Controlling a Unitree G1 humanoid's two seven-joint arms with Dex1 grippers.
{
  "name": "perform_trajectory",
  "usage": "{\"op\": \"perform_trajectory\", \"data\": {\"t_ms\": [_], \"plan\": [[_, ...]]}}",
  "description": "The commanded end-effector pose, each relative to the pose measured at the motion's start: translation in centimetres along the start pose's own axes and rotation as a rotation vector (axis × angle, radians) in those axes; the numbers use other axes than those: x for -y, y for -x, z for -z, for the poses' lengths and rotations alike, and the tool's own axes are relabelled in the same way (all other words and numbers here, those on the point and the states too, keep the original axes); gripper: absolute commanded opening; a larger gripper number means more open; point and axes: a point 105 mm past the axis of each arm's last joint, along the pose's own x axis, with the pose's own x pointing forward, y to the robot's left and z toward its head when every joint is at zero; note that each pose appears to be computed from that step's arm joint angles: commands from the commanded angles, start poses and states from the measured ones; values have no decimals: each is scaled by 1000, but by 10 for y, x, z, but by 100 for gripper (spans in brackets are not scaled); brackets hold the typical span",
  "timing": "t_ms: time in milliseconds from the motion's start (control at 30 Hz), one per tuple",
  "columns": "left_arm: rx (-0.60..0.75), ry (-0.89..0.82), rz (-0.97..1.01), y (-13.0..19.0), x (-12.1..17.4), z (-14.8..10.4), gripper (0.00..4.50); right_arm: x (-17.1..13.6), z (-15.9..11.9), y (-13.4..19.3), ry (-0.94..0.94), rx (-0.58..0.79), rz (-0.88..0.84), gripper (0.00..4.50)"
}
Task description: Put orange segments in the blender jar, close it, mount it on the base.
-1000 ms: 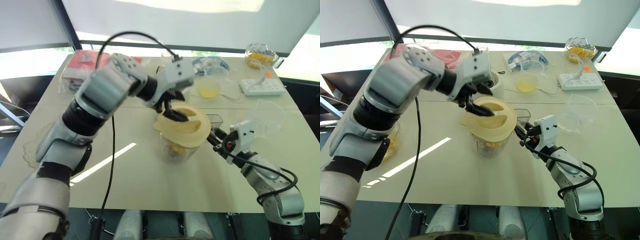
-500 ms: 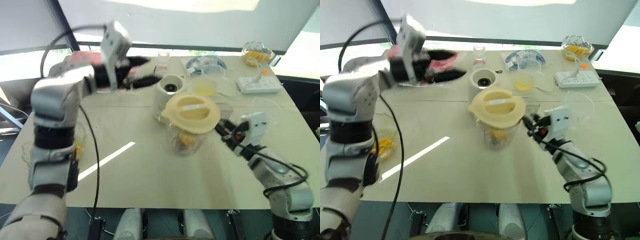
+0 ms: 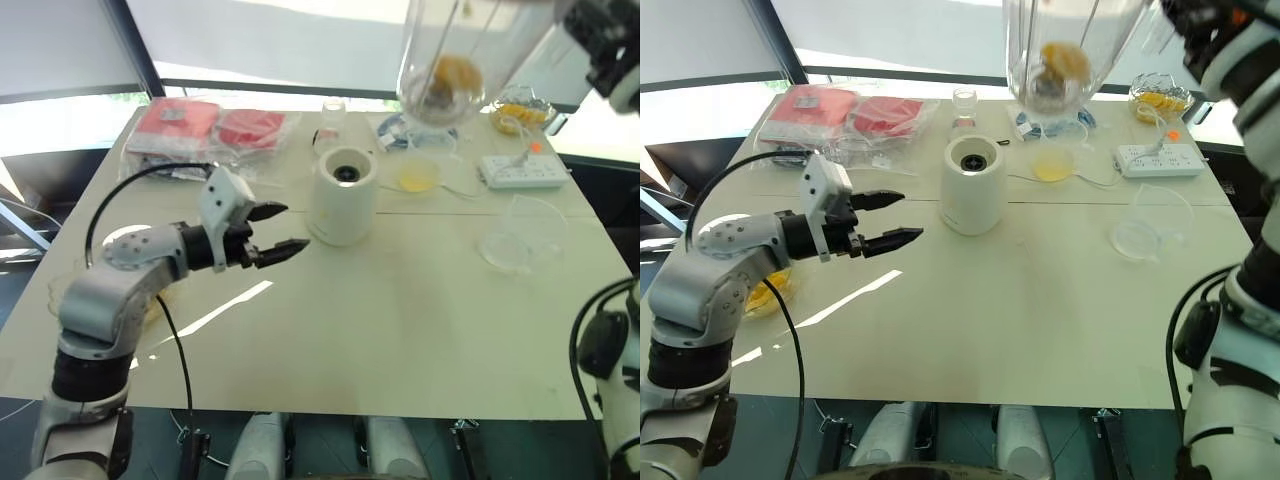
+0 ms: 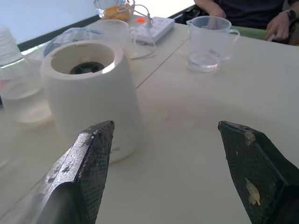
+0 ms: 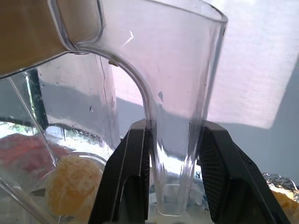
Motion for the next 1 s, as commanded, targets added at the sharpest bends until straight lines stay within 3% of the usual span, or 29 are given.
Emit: {"op": "perform_trajectory", "data": {"t_ms": [33, 133, 333, 1000], "plan": [[30, -36, -28, 3, 3, -8, 370, -10, 1, -20, 3, 14, -44, 94], [13, -31, -57, 6, 4, -1, 370, -22, 20, -45, -48, -16, -57, 94], [8, -19, -100, 10, 5, 2, 370, -41, 37, -63, -108, -31, -90, 94], [-7, -11, -138, 6, -1, 7, 370, -80, 74, -53, -112, -103, -173, 94]]}}
